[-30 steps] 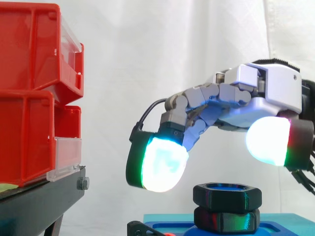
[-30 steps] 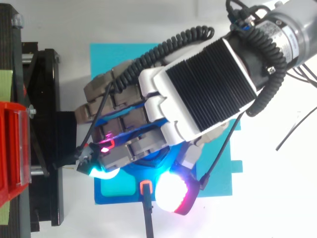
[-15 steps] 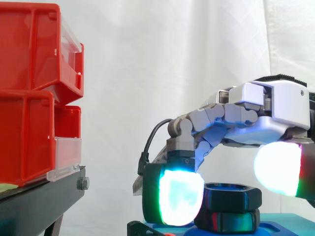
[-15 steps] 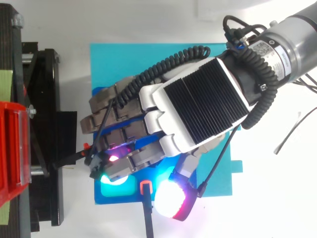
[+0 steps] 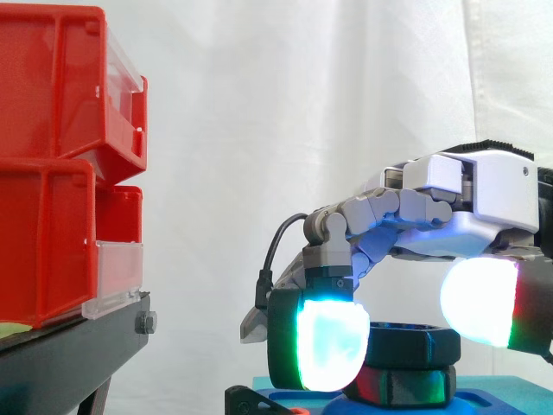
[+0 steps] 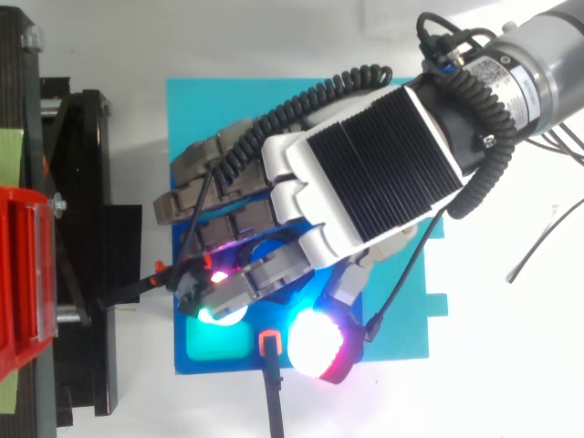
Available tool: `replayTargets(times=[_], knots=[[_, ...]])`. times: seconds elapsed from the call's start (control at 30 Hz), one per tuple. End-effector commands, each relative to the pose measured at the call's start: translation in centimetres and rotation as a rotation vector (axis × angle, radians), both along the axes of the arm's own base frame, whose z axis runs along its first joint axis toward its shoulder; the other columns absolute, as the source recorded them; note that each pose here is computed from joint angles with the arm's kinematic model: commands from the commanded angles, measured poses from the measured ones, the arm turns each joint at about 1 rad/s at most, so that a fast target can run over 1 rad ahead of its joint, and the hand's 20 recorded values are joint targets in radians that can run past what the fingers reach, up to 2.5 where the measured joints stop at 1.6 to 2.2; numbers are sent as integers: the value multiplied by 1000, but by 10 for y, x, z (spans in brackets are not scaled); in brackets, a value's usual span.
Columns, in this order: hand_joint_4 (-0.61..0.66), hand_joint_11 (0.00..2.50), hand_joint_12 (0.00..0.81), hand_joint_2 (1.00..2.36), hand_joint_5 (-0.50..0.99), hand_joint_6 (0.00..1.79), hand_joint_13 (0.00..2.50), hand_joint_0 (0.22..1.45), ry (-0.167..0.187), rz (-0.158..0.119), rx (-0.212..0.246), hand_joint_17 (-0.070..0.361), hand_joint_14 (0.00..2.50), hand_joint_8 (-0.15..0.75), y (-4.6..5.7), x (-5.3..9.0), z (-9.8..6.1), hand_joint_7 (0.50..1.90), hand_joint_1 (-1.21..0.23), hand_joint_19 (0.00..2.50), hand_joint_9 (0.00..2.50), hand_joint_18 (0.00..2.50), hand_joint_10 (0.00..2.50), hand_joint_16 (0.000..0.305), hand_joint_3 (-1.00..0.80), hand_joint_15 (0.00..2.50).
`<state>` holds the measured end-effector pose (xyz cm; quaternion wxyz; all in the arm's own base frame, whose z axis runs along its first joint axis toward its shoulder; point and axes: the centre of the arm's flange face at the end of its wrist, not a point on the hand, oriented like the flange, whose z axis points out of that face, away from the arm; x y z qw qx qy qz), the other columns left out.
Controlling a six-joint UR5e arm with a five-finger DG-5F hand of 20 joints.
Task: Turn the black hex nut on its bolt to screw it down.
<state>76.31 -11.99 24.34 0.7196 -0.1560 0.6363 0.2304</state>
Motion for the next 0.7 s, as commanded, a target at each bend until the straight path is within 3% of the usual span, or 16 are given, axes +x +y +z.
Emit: replayTargets(times=[0.0,0.3,0.67], knots=[[-13,134,334,1000,24,505,719,491,-9,-7,-1,104,7,231,-6,0,0,1290,-366,445,900,606,6,46,-500,168],[3,145,339,1000,25,505,729,473,-24,-9,-7,107,7,237,-25,-4,1,1284,-264,447,908,614,7,48,-500,170],[6,142,341,1000,25,505,742,472,-35,-7,-12,108,8,241,-37,-7,3,1283,-262,446,918,620,6,48,-500,172]])
